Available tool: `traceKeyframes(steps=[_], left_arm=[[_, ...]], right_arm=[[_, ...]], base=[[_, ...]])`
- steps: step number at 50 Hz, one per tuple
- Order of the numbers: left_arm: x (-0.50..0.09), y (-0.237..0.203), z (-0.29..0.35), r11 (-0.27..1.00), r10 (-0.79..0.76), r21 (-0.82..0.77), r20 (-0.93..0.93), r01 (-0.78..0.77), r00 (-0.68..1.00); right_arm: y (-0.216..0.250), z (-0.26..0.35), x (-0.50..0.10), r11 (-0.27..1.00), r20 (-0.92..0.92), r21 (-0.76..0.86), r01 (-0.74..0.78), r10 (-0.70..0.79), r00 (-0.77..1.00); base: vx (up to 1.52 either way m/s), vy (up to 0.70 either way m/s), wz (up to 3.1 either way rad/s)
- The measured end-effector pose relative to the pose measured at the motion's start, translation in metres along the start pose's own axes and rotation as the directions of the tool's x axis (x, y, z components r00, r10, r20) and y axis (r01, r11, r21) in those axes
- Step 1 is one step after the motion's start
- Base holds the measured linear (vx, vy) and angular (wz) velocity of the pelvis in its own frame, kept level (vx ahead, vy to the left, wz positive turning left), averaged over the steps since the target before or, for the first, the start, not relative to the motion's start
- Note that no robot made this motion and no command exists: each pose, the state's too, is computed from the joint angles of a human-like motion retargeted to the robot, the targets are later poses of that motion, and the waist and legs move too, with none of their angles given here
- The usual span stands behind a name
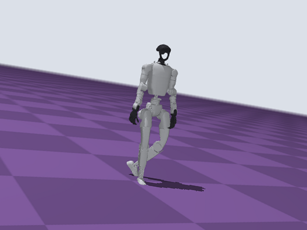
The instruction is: In place motions
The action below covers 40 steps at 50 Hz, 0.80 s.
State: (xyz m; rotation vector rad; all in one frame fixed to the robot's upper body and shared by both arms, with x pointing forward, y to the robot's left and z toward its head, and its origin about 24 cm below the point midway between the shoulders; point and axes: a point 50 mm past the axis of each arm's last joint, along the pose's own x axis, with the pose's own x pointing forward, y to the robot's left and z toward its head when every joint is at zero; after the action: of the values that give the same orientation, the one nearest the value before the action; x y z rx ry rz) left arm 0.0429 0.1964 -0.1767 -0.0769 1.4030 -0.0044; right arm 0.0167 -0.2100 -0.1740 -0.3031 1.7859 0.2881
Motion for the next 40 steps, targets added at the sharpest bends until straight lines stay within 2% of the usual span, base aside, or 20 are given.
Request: traceKeyframes(steps=[7,12,19,25,30,34,40], left_arm=[[0.002,-0.005,-0.001,0.998,0.020,-0.057,-0.001,-0.020,1.000],[0.001,-0.009,-0.018,0.994,0.036,-0.100,-0.072,-0.044,0.997],[-0.002,-0.021,-0.050,0.988,0.032,-0.145,-0.193,-0.060,0.981],[-0.001,-0.022,-0.049,0.992,0.030,-0.112,-0.194,-0.053,0.981],[-0.001,-0.023,-0.046,0.997,0.026,-0.072,-0.183,-0.040,0.983],[-0.001,-0.020,-0.042,0.998,0.015,-0.056,-0.180,-0.026,0.983],[-0.005,-0.008,-0.051,1.000,0.021,0.011,-0.241,-0.019,0.970]], right_arm=[[0.004,0.050,-0.010,0.975,0.176,-0.212,0.061,-0.024,0.984],[0.008,0.060,-0.013,0.958,0.248,-0.266,0.106,-0.039,0.968],[0.002,0.038,-0.007,0.958,0.148,-0.277,0.080,-0.039,0.988],[-0.003,0.011,-0.001,0.996,0.063,-0.085,0.038,-0.033,0.997],[-0.003,-0.009,0.002,1.000,0.003,-0.023,0.019,-0.019,1.000],[-0.006,0.005,-0.001,0.996,0.041,-0.072,0.058,-0.056,0.998],[0.001,0.050,-0.011,0.969,0.186,-0.238,0.071,-0.026,0.982]], base=[[-0.16,-0.10,-1.20],[0.02,-0.13,-1.00],[0.18,-0.10,-0.55],[0.11,-0.11,0.09],[0.15,-0.10,-0.22],[0.00,-0.07,-0.50],[-0.18,-0.03,-1.37]])
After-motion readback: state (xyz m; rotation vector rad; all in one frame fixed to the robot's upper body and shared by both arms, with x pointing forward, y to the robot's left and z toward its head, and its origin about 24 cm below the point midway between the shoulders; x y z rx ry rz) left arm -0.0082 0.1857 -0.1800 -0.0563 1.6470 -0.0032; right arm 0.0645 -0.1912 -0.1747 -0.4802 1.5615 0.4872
